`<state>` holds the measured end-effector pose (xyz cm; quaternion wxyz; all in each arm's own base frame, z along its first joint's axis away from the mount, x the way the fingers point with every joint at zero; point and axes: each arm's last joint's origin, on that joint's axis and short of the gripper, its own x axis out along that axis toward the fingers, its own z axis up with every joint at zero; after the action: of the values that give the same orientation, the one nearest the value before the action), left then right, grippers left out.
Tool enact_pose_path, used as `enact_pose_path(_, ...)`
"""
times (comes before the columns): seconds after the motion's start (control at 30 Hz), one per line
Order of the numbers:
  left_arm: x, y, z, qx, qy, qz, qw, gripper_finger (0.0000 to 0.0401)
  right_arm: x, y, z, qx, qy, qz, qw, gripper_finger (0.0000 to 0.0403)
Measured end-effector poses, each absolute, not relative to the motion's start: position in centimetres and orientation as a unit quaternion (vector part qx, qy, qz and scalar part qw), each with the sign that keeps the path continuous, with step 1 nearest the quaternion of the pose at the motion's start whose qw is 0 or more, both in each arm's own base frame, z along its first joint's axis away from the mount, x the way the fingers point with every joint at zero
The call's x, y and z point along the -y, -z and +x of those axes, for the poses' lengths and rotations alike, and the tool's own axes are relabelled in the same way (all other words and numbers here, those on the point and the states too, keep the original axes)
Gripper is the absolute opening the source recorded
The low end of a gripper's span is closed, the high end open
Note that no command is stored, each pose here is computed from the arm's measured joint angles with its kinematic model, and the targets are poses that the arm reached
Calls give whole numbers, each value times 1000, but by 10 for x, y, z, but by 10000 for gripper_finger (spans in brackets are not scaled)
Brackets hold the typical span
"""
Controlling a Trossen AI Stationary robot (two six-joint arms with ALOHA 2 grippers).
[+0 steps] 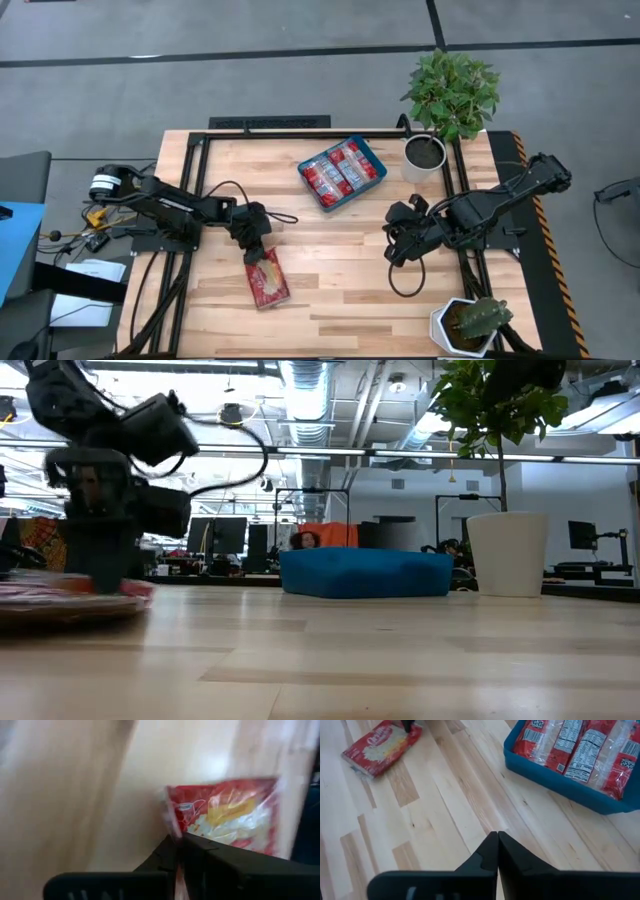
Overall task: Sort popcorn bags into baskets
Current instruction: Put the red popcorn bag into the blue bin
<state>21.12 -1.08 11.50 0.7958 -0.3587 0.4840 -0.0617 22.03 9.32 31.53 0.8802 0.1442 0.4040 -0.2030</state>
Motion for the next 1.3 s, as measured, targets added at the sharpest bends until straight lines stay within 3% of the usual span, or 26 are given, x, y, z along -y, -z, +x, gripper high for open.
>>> enact_pose_path(0.7,-26,-216,279,-316,76,-319,890,0,-92,-314,218,-417,202,124,878,27)
enact_pose_path(1.3,-100,-274,285,-198,-6,-300,933,0,-92,-314,218,-417,202,124,878,21)
